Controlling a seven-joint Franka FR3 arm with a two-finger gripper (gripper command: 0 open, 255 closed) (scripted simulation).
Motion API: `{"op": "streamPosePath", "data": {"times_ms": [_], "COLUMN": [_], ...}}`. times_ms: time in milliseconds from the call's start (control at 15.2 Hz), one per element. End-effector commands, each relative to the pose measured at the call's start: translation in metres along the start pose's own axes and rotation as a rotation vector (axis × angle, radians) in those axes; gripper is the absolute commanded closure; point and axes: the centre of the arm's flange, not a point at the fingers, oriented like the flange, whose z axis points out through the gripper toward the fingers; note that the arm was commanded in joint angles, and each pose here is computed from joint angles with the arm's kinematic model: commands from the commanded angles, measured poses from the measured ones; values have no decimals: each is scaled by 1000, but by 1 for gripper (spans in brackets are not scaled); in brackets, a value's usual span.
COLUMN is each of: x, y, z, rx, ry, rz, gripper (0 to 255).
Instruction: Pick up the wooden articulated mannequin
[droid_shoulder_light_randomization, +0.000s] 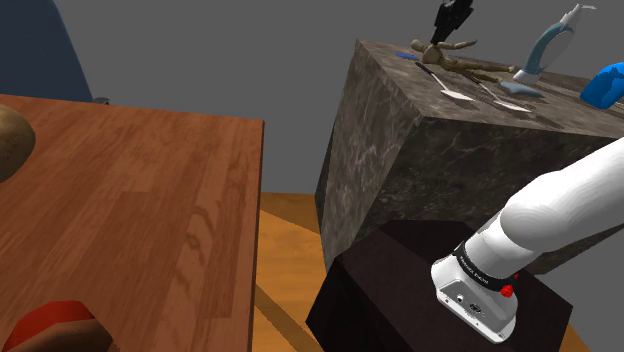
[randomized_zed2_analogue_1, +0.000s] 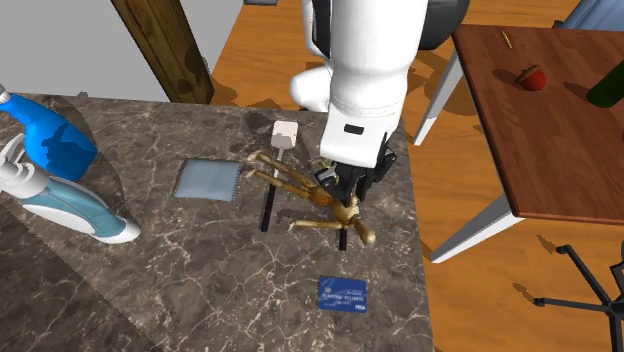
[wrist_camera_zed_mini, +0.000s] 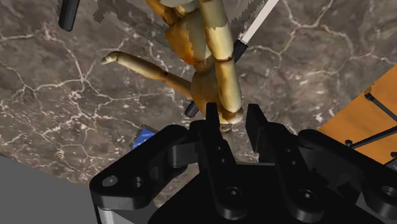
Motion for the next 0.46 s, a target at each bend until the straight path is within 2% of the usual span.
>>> {"op": "streamPosePath", "data": {"times_ms": [0, 264, 396], "x": [2, 5, 5], "y": [-1, 0, 0], "z": [-11, -32, -32], "rx": [0, 0, 0], "ry": [0, 0, 0], "rz": [0, 0, 0], "gripper": [255, 255, 255]}}
